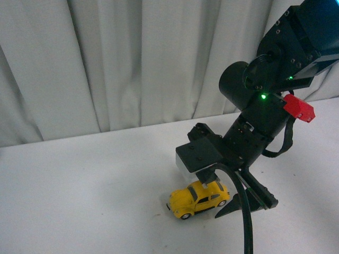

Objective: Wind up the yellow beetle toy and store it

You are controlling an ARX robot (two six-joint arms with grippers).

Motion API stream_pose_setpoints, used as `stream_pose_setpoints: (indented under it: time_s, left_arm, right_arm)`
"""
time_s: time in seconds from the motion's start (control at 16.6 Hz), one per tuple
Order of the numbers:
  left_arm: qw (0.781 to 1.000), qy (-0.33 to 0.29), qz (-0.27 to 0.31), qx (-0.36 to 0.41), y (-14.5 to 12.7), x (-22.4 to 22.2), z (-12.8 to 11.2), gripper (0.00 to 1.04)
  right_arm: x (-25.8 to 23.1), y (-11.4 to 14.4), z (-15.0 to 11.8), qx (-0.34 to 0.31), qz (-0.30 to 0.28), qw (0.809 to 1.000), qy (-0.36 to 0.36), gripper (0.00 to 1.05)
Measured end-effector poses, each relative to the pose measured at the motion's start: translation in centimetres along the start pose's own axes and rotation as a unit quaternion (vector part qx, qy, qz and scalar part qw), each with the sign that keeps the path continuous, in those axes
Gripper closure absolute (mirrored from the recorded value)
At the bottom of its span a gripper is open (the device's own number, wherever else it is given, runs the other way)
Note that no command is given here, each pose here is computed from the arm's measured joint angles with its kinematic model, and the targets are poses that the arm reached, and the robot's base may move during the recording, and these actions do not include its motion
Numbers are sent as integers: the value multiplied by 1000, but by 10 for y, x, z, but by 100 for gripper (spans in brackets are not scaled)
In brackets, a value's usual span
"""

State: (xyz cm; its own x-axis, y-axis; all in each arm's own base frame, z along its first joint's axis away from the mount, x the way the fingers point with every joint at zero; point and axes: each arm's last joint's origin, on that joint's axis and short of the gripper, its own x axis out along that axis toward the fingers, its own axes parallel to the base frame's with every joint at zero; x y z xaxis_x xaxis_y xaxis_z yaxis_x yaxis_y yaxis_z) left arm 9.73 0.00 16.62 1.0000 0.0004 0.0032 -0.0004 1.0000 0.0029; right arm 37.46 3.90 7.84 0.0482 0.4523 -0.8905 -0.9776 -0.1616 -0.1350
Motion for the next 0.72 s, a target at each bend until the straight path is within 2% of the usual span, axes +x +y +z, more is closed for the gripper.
stream_pose_setpoints:
  time_s: [0.18, 0.24, 0.54, 0.72]
  left_arm:
    - [1000, 0, 0, 0, 0, 0, 0, 7]
    - [1000, 0, 0, 0, 0, 0, 0, 7]
    - [1000, 0, 0, 0, 0, 0, 0, 7]
    - [1000, 0, 0, 0, 0, 0, 0, 7]
  right_arm:
    - [3, -5, 7, -4, -1, 1000, 0, 7]
    - [6, -5, 7, 0, 1, 1000, 1, 11]
    - [8, -5, 8, 20, 2, 1000, 5, 60]
    - [9, -2, 8, 26, -3, 1000, 8, 63]
